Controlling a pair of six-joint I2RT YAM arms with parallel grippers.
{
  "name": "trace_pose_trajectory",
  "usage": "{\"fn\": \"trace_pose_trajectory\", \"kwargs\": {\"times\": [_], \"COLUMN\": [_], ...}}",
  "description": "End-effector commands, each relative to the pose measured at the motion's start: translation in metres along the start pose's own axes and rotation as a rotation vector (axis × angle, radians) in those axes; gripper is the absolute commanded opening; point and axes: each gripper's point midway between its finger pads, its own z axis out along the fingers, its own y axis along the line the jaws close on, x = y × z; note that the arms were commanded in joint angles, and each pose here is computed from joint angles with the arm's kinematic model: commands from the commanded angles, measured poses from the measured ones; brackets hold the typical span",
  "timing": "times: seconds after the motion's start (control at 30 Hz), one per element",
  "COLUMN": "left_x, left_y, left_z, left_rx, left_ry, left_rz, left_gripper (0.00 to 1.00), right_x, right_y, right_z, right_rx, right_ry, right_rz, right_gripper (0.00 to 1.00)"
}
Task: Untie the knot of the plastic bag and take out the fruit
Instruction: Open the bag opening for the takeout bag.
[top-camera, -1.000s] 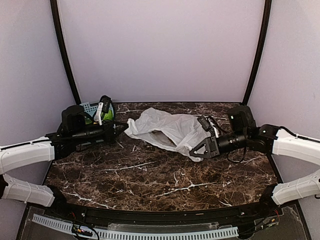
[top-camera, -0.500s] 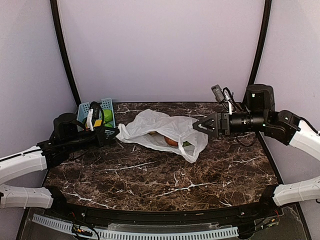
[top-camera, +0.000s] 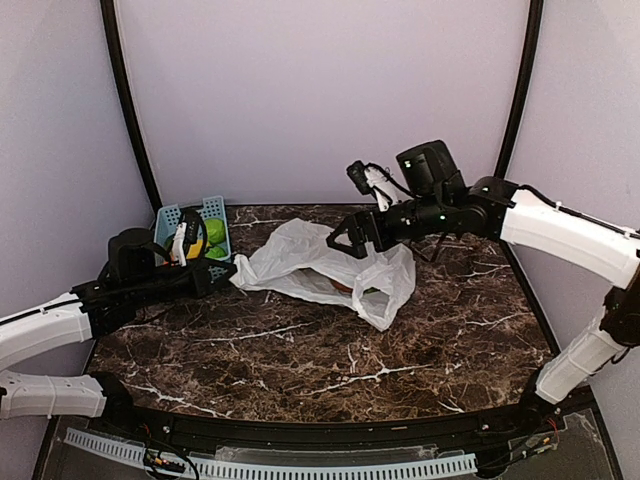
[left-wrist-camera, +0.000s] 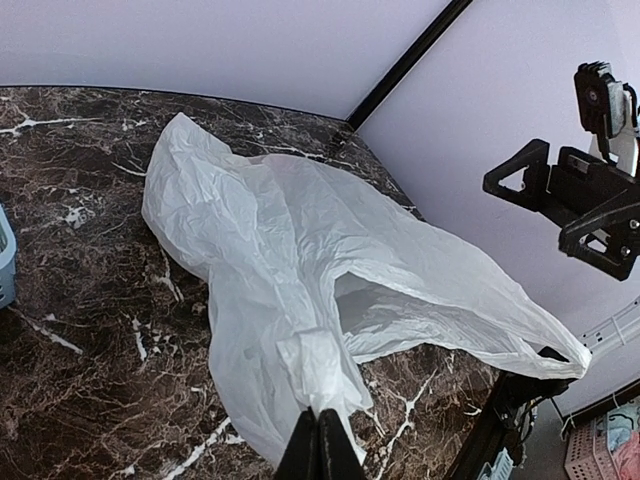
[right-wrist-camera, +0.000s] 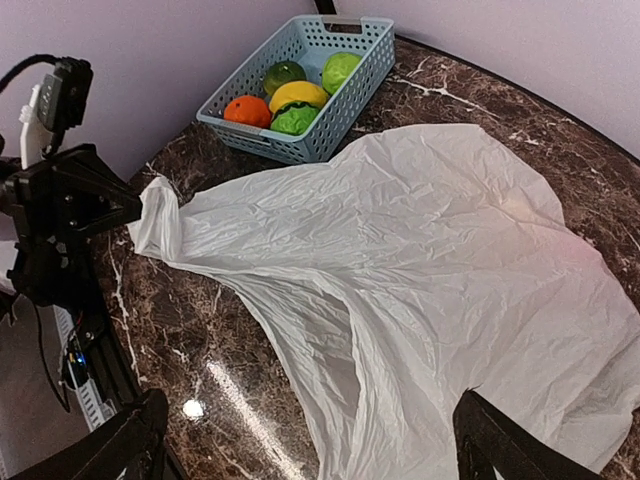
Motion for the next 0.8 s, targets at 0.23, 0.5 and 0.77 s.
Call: {"fn": "trace_pose_trajectory", "kwargs": {"times": [0.23, 0.5, 0.77], "left_x": [-0.003, -0.001, -0.001], "left_y": [-0.011, -0.01, -0.011], "left_z": [-0.001, 0.003, 0.008], "left_rx": [0.027, 0.027, 0.037], "left_ry": [0.038, 0.049, 0.065], "left_rz": [-0.005, -0.022, -0.023], "left_gripper": [0.01, 0.01, 0.01], "right_x": [0.02, 0.036, 0.031], "right_y": [-0.007, -0.031, -0.069], "right_z": [0.089, 0.117, 0.13], "right_rx": [0.004, 0.091, 0.293], "right_ry": [0.163, 0.213, 0.203], "right_rz": [-0.183, -0.27, -0.311], "right_gripper": [0.96, 0.97, 0.93]}}
